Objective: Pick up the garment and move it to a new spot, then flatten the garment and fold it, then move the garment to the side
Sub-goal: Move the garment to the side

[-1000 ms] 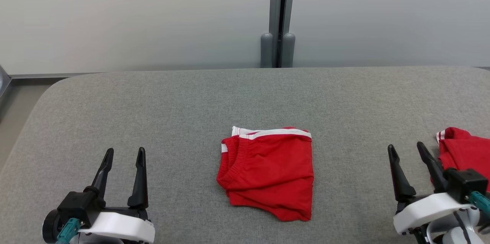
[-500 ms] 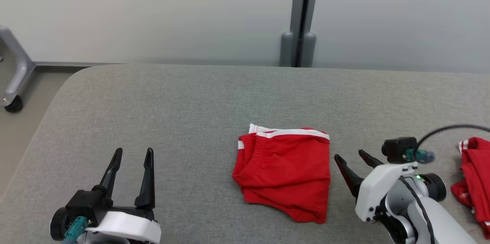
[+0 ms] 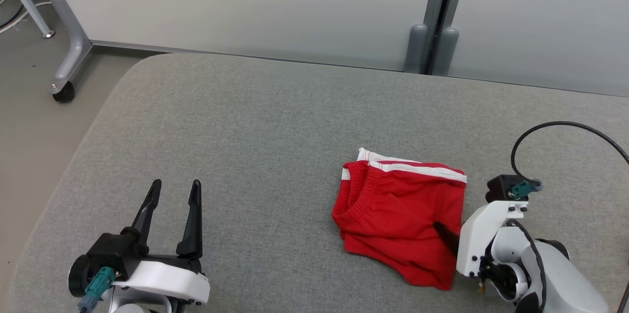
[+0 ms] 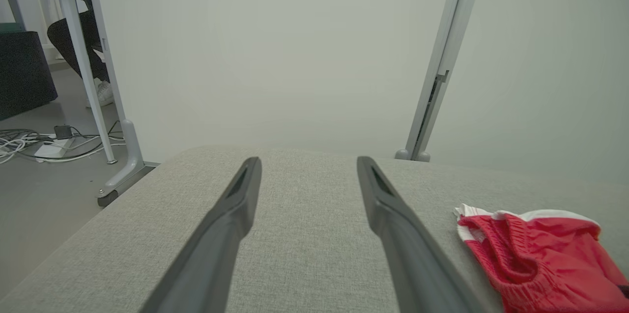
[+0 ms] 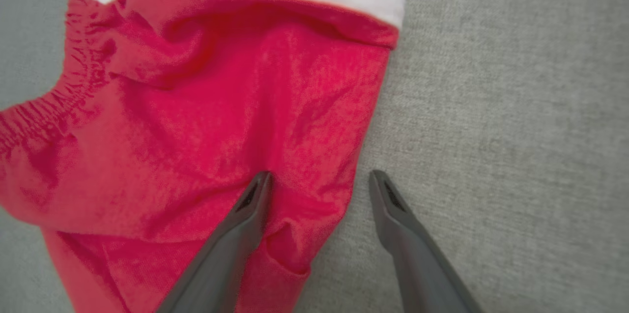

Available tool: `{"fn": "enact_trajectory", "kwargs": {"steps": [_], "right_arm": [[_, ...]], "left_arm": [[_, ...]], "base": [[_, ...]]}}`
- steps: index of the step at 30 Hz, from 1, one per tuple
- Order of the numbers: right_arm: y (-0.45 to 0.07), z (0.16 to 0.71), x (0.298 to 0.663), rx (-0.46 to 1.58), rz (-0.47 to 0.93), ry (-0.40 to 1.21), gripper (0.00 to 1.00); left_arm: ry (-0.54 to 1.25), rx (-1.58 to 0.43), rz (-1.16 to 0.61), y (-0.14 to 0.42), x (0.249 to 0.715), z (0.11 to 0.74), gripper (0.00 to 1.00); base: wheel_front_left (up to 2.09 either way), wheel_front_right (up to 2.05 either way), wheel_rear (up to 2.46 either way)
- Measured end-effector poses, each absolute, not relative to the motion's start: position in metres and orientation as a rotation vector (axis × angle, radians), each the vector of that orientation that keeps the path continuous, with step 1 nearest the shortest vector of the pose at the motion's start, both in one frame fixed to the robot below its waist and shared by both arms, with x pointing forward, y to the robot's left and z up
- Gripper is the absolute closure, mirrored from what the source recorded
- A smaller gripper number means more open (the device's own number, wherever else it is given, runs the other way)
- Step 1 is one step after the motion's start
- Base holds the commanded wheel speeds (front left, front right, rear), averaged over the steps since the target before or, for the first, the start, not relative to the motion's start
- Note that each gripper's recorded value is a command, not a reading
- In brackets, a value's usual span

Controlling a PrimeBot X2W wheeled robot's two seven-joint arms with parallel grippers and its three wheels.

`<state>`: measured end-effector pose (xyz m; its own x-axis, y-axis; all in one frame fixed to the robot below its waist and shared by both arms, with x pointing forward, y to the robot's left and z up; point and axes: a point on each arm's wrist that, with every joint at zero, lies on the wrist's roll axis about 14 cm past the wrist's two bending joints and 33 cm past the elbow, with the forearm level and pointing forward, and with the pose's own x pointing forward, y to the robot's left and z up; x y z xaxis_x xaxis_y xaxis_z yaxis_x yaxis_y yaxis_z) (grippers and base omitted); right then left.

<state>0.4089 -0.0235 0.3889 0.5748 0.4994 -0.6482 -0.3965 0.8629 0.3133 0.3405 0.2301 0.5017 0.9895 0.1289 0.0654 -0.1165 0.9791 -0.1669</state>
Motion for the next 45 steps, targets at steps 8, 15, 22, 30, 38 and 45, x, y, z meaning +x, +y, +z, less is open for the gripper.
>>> {"fn": "enact_trajectory", "kwargs": {"steps": [8, 15, 22, 30, 38, 45], "right_arm": [[-0.01, 0.378, 0.409, 0.192, 0.534, 0.864, 0.54], [-0.005, 0.394, 0.416, 0.222, 0.539, 0.756, 1.0], [-0.041, 0.425, 0.427, 0.211, 0.488, 0.591, 1.0], [-0.101, 0.439, 0.413, 0.194, 0.385, 0.518, 1.0], [-0.156, 0.447, 0.388, 0.216, 0.259, 0.468, 1.0], [-0.19, 0.455, 0.374, 0.226, 0.175, 0.432, 1.0]], "left_arm": [[-0.063, -0.16, 0.144, 0.237, 0.339, 0.498, 0.0], [-0.068, -0.163, 0.118, 0.229, 0.345, 0.5, 0.0], [-0.097, -0.173, -0.007, 0.191, 0.363, 0.511, 0.0], [-0.101, -0.192, -0.226, 0.119, 0.389, 0.518, 0.0], [-0.09, -0.212, -0.471, 0.033, 0.406, 0.521, 0.0], [-0.07, -0.226, -0.631, -0.023, 0.412, 0.517, 0.0]], "base": [[0.0, 0.0, 0.0], [0.0, 0.0, 0.0], [0.0, 0.0, 0.0], [0.0, 0.0, 0.0], [0.0, 0.0, 0.0], [0.0, 0.0, 0.0]]}}
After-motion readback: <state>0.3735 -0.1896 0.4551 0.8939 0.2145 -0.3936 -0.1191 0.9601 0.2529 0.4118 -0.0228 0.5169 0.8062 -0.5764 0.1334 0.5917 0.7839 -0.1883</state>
